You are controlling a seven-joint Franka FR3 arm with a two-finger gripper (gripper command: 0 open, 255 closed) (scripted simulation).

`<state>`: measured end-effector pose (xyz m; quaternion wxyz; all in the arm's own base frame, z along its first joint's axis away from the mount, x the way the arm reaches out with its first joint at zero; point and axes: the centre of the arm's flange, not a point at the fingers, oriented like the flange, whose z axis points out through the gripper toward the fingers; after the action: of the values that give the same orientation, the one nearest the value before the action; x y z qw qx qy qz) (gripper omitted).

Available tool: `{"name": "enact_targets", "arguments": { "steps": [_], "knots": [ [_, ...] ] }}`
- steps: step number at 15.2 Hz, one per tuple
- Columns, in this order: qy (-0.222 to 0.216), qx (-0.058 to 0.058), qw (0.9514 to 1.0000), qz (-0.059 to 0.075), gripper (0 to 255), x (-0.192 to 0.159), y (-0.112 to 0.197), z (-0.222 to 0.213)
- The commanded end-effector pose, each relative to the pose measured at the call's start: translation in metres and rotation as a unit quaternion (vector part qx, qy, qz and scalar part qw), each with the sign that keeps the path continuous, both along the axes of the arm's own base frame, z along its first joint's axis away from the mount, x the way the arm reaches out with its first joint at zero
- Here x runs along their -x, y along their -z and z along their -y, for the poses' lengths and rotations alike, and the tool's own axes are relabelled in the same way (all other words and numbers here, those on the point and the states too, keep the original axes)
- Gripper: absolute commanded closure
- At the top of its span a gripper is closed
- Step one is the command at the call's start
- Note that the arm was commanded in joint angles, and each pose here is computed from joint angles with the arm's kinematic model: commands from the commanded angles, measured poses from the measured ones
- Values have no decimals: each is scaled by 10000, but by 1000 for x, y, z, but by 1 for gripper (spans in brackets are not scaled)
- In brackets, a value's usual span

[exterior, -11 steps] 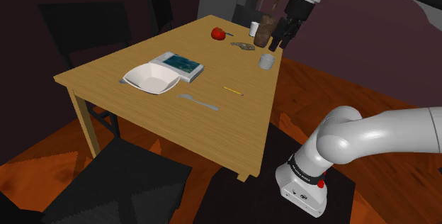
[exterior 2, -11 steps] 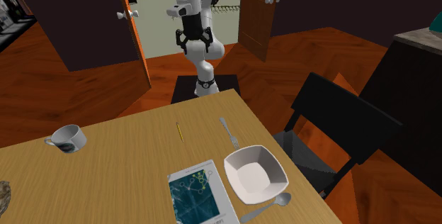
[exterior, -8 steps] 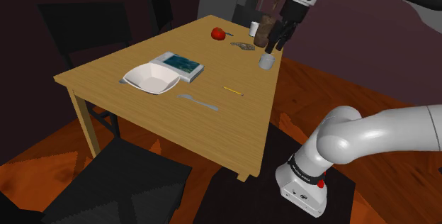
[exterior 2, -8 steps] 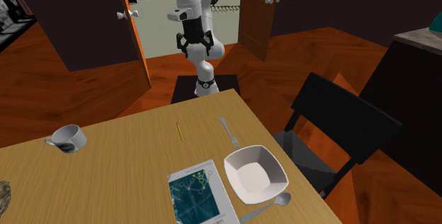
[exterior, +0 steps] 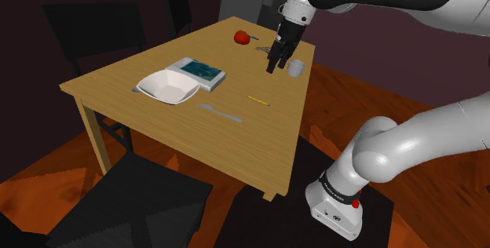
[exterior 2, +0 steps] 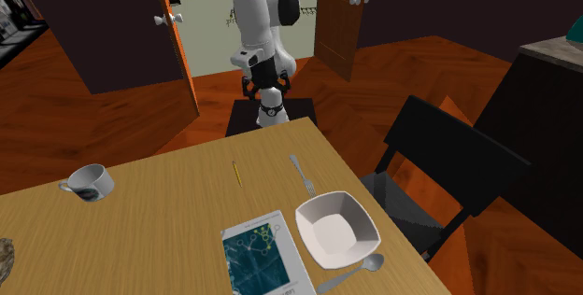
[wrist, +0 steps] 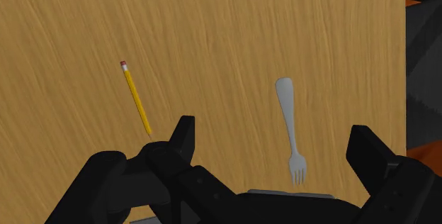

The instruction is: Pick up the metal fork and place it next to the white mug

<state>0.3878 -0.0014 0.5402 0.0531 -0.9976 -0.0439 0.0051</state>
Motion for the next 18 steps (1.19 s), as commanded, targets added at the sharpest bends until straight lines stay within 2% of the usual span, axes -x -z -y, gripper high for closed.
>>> {"name": "enact_targets", "arguments": {
  "steps": [1,9,17,18],
  "knots": [
    [-116,-43,9999,-57,0,-17,23,-7],
    [-573,-216,9977,-303,0,-81,106,-41],
    [-1029,-388,9924,-549,0,-137,191,-84],
    [-1041,-392,9922,-555,0,-139,193,-85]
  ]
}}
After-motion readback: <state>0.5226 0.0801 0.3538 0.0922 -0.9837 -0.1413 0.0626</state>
